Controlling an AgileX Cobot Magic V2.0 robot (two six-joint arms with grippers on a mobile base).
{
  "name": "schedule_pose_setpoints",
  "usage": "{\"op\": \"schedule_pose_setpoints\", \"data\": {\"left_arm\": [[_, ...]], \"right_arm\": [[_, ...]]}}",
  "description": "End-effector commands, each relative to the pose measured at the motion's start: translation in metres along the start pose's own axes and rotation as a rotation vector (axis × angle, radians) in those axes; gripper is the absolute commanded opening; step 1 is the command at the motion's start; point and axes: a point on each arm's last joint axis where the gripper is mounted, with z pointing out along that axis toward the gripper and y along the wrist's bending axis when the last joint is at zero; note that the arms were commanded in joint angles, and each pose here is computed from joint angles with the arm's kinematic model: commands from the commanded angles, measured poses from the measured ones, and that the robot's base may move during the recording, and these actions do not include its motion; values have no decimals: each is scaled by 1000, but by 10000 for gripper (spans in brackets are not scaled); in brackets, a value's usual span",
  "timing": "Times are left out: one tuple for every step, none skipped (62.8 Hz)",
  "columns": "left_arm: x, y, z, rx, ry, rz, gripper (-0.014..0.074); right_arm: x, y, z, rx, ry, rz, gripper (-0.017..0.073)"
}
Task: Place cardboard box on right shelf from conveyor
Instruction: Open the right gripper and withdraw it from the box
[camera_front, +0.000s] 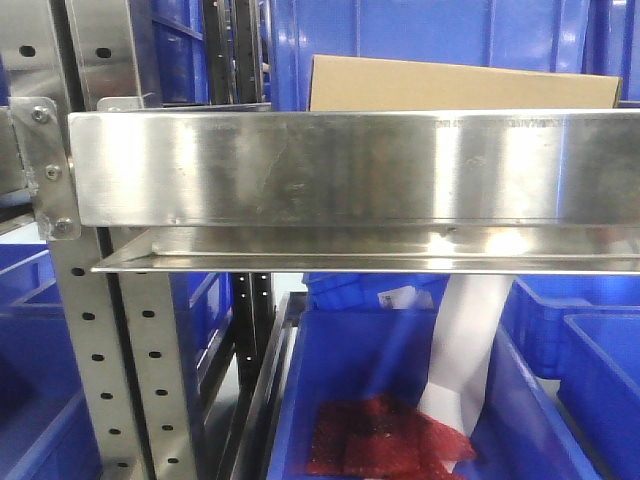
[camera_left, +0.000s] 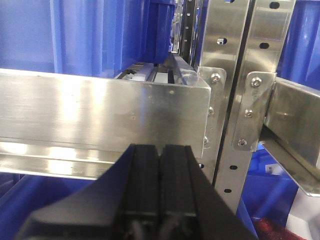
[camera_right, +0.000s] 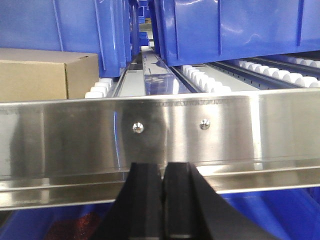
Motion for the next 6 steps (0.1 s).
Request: {"op": "schedule_pose_setpoints", "data": {"left_arm": [[-10,0,-1,-1,-105,-11,-119],[-10,0,-1,-1,-105,-11,-119],[-10,0,-1,-1,-105,-11,-119],[-10,0,-1,-1,-105,-11,-119],[-10,0,-1,-1,-105,-11,-119],[-10,0,-1,-1,-105,-11,-119]], "right_arm": [[-11,0,-2,4,-111,-2,36],[-11,0,-2,4,-111,-2,36],[-11,0,-2,4,-111,-2,36],[-11,0,-2,4,-111,-2,36],[-11,0,-2,4,-111,-2,36],[-11,0,-2,4,-111,-2,36]]}}
